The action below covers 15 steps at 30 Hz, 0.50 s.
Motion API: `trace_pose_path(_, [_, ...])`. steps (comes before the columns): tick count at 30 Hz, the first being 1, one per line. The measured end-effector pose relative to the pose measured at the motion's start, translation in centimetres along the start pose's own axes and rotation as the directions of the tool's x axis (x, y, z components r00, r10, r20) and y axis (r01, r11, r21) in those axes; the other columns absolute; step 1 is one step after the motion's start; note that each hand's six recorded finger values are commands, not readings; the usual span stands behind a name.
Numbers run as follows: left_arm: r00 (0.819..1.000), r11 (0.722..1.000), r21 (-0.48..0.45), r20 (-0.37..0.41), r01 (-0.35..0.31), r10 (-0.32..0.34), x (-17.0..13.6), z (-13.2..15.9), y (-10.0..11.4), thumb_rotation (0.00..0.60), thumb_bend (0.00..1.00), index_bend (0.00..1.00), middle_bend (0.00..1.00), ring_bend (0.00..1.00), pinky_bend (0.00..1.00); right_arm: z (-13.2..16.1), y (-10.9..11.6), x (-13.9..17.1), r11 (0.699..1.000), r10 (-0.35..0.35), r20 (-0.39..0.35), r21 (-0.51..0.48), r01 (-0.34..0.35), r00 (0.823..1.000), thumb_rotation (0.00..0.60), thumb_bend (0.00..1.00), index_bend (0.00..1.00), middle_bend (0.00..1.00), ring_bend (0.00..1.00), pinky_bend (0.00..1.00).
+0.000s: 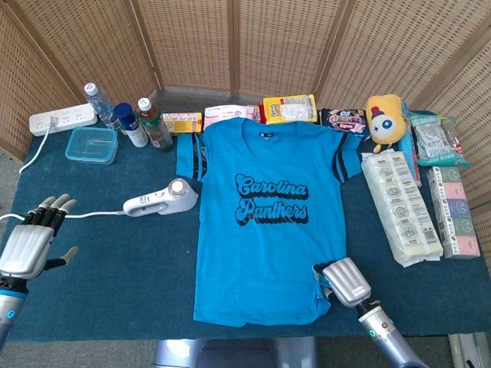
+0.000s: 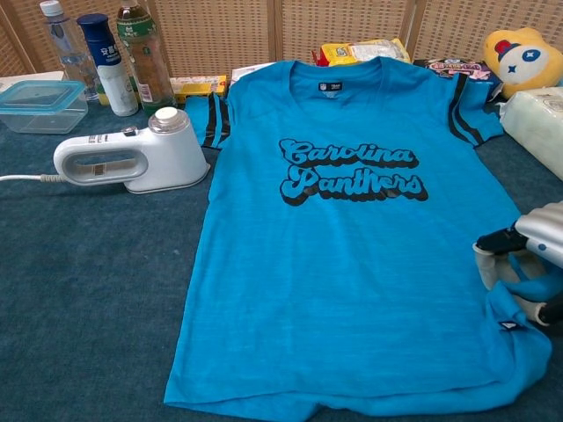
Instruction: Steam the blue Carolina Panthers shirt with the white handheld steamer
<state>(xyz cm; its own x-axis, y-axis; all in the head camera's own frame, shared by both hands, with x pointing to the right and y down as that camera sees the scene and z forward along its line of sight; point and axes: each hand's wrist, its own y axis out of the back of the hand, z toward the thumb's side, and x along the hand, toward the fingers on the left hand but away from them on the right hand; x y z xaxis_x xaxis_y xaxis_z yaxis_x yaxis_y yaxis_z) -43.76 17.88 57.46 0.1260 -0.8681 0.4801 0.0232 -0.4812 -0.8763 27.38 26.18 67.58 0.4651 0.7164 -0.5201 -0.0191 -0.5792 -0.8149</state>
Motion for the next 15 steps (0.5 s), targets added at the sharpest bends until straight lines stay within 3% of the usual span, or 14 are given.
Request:
trace_pose_path(10, [0.999,0.998,0.037,0.002,0.042,-0.043,2.7,1.8,-0.6,0.438,0.26,0.07,0.09,0.09,0.21,-0.3,0.1,-0.1,1.000,0.000,0.009,-0.020,0.000,1.000,0.600,0.50,0.68,0.66,0.72,0.85])
trace_pose_path(15, [0.999,0.998,0.039,-0.010,0.051,-0.050,4.4,3.2,-1.2,0.439,0.31,0.07,0.11,0.11,0.23,-0.5,0.1,0.0,1.000,-0.001,0.010,-0.022,0.002,1.000,0.600,0.50,0.69,0.66,0.72,0.85])
